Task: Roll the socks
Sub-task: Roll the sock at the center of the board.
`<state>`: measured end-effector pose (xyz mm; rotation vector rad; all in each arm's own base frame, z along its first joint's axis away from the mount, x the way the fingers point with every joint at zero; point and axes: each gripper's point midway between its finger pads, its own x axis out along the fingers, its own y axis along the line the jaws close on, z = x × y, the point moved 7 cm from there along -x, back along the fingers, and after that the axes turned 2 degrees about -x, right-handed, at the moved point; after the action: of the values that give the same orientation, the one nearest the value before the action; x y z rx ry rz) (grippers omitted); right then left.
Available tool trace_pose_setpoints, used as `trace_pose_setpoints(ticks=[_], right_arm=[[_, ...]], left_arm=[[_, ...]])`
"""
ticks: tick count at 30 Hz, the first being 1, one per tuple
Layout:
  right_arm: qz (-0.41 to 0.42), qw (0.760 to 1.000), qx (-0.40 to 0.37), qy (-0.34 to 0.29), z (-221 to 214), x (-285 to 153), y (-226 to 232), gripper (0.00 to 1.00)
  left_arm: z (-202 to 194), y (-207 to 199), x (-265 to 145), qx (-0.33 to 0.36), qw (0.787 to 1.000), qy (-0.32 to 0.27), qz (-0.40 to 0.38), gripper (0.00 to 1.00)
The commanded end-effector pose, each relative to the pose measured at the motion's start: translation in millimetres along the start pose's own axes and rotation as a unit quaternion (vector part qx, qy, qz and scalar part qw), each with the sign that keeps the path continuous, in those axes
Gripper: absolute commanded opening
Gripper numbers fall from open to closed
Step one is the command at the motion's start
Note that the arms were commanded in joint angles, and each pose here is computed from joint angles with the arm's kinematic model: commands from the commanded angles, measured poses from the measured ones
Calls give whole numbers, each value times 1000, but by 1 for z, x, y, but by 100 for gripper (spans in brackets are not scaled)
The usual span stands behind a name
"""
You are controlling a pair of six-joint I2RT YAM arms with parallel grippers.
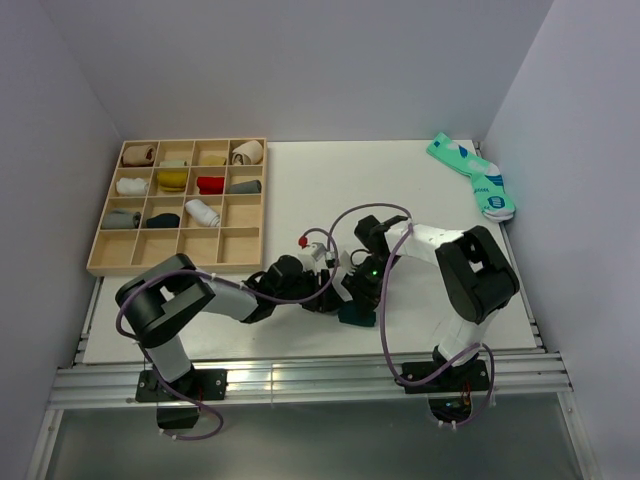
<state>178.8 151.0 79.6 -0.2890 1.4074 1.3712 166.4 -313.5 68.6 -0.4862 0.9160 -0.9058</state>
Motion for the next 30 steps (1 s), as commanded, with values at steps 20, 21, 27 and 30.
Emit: trace_pose_setpoints(ticks=[20, 21, 27, 30], right_arm=[[-114, 993, -35, 24, 1, 9, -34, 13], [-115, 993, -36, 23, 0, 9, -34, 13], [-115, 993, -32, 25, -2, 10, -34, 13], [-115, 992, -32, 24, -3, 10, -33, 13]], left_arm=[[-38, -34, -17, -136, 990, -33, -32, 57], [-36, -36, -14, -143, 988, -38, -36, 58], [-42, -34, -6, -223, 972, -64, -20, 58], [-46, -37, -3, -257, 963, -76, 2, 58]])
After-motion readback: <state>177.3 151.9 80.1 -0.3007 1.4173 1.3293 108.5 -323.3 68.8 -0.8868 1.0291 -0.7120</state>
